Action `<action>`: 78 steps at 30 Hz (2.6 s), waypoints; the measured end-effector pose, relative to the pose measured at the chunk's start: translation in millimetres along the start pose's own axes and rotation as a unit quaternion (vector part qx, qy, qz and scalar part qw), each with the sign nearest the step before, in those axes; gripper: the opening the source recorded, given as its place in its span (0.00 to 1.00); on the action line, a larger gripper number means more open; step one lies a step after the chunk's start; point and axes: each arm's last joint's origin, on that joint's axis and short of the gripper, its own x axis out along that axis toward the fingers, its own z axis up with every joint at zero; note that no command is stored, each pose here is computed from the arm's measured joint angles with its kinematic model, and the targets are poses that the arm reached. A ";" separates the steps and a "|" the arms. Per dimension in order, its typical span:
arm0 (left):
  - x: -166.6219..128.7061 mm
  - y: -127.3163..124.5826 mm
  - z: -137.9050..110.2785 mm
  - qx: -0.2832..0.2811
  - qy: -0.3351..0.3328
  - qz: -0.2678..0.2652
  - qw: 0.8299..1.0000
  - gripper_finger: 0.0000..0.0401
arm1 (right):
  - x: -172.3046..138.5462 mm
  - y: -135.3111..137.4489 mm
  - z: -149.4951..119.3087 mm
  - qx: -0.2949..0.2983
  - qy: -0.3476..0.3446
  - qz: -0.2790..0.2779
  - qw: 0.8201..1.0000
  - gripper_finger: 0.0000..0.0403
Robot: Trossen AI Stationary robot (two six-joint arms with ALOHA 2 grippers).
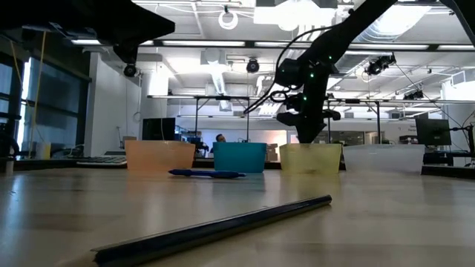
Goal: Sort crayons/erasers/pens/pencils in bins
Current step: Put the dark green ballpen into the yellow bin, then put the blue crayon into the orange bin
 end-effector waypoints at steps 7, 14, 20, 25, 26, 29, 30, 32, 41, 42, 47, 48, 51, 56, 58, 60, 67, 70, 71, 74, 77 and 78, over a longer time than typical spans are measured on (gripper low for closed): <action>0.0 0.2 -1.9 0.005 0.009 0.002 1.000 0.00 | -7.2 -2.4 1.4 -0.011 -0.009 -0.002 1.000 0.31; 0.0 0.3 -3.6 0.010 0.017 0.002 1.000 0.00 | -44.2 -4.2 3.4 -0.069 -0.046 0.022 0.996 0.33; -0.2 0.6 -7.0 0.025 0.033 0.004 0.999 0.00 | -105.0 15.3 -13.7 -0.184 -0.111 0.121 0.969 0.18; -2.7 -2.1 -8.3 0.055 0.043 -0.006 0.998 0.00 | -143.2 29.3 -48.8 -0.226 -0.189 0.178 0.939 0.02; -4.4 -3.3 -8.2 0.061 0.045 -0.011 0.997 0.00 | -147.4 31.8 -58.1 -0.229 -0.204 0.191 0.932 0.01; -11.3 -7.1 -5.5 0.075 0.047 -0.029 0.996 0.00 | -156.3 40.5 -91.0 -0.234 -0.233 0.237 0.914 0.02; -13.9 -8.3 -4.1 0.079 0.046 -0.035 0.995 0.00 | -158.4 44.1 -103.4 -0.237 -0.240 0.254 0.907 0.03; -18.7 -10.6 -0.5 0.080 0.039 -0.046 0.995 0.00 | -159.8 52.4 -129.2 -0.237 -0.247 0.287 0.895 0.02; -21.2 -14.5 -0.6 0.081 0.040 -0.076 0.993 0.00 | -188.3 90.0 -227.3 -0.293 -0.263 0.351 0.850 0.00; -20.6 -15.1 -1.3 0.081 0.041 -0.082 0.992 0.00 | -193.1 92.2 -236.8 -0.299 -0.265 0.356 0.845 0.00; -19.3 -17.0 -4.9 0.085 0.050 -0.099 0.990 0.00 | -204.9 97.5 -279.7 -0.287 -0.270 0.345 0.852 0.00; -19.2 -17.1 -5.3 0.086 0.052 -0.100 0.990 0.00 | -204.3 98.7 -287.8 -0.289 -0.265 0.341 0.854 0.00; -19.2 -17.1 -6.2 0.083 0.056 -0.101 0.990 0.00 | -202.8 105.9 -310.7 -0.304 -0.242 0.340 0.857 0.00; -19.2 -17.2 -6.7 0.076 0.059 -0.101 0.990 0.00 | -208.0 131.6 -338.1 -0.365 -0.211 0.299 0.856 0.00; -19.2 -17.2 -6.7 0.074 0.060 -0.101 0.990 0.00 | -211.9 144.2 -346.9 -0.391 -0.194 0.283 0.854 0.02; -19.2 -17.2 -6.8 0.073 0.060 -0.101 0.990 0.00 | -215.0 156.3 -354.7 -0.409 -0.163 0.272 0.855 0.05; -19.4 -17.1 -7.6 0.075 0.064 -0.101 0.990 0.00 | -216.1 184.4 -382.5 -0.461 -0.038 0.237 0.854 0.29; -19.7 -17.2 -8.8 0.077 0.070 -0.102 0.989 0.00 | -211.9 191.3 -391.2 -0.474 0.006 0.239 0.848 0.37; -19.9 -17.4 -9.3 0.077 0.072 -0.103 0.989 0.00 | -210.1 192.4 -393.4 -0.479 0.019 0.240 0.844 0.38; -20.0 -17.5 -9.6 0.073 0.074 -0.103 0.989 0.00 | -205.0 194.6 -397.7 -0.488 0.041 0.236 0.840 0.40; -20.1 -17.5 -9.9 0.071 0.075 -0.103 0.989 0.00 | -200.9 196.0 -398.6 -0.497 0.048 0.232 0.835 0.39; -20.1 -17.5 -9.9 0.070 0.075 -0.103 0.989 0.00 | -200.1 196.4 -398.2 -0.499 0.049 0.232 0.833 0.39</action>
